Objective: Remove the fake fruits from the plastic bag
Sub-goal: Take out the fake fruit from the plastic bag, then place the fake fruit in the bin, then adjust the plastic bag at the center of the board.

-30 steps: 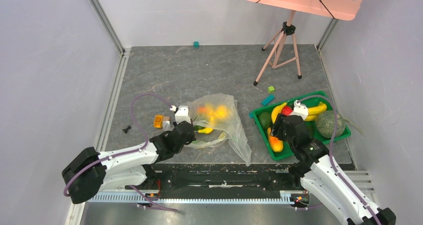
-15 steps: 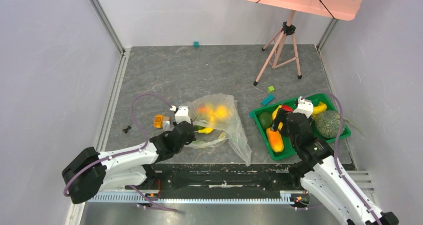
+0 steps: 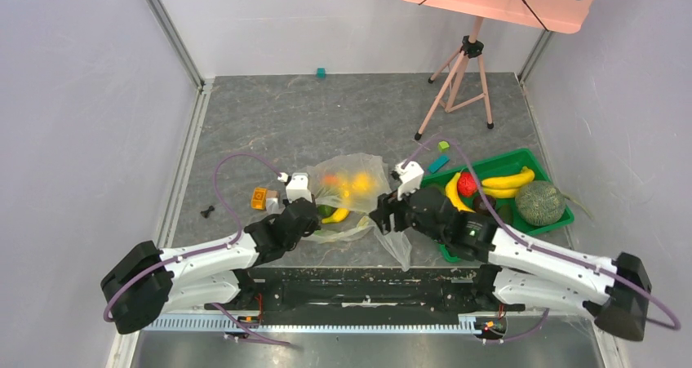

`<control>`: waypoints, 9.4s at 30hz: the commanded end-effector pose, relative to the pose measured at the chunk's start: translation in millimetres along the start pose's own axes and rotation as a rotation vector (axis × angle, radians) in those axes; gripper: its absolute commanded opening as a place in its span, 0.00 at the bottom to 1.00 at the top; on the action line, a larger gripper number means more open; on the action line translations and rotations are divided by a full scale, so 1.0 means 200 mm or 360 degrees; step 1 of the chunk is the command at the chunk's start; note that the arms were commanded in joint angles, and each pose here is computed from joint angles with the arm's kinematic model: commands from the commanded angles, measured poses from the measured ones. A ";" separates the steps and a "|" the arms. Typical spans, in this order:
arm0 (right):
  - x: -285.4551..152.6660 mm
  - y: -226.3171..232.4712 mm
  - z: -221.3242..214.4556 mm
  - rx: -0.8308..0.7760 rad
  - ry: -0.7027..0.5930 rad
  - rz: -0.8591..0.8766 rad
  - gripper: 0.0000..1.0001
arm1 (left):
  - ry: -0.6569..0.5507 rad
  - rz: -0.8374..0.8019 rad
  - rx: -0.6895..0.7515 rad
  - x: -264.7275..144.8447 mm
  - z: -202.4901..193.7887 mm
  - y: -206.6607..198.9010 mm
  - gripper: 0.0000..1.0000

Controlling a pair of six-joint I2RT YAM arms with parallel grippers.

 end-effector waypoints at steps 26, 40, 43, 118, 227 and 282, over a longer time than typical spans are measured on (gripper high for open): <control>0.62 0.29 -0.08 0.0284 0.0095 0.0017 0.48 | -0.0083 -0.0032 -0.0055 -0.02 0.06 -0.01 0.02; 0.83 0.22 -0.15 0.0231 0.0137 -0.0289 0.62 | -0.0080 -0.0041 -0.0063 -0.01 0.05 -0.02 0.02; 0.85 0.19 -0.17 0.0210 0.0142 -0.0356 0.64 | -0.0079 -0.0043 -0.0065 -0.01 0.05 -0.02 0.02; -0.01 -0.09 -0.19 0.0106 0.0455 0.0287 0.25 | -0.0060 -0.0019 -0.0039 0.02 0.05 -0.03 0.02; 0.08 0.09 0.06 -0.0007 -0.0248 0.0159 0.58 | -0.0075 -0.0055 -0.0028 0.01 0.05 -0.03 0.02; -0.40 0.44 0.45 -0.0398 -0.0382 0.0636 0.60 | -0.0067 -0.0004 -0.0046 0.01 0.04 -0.01 0.02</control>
Point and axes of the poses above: each gripper's point midway between its finger pads, its own x axis out along the fingers, its own y axis along the line the jaws close on, z = x × y, the point moved 8 cm from there along -x, back along the fingers, and after that the axes turned 14 degrees about x, right-handed, at the moved point
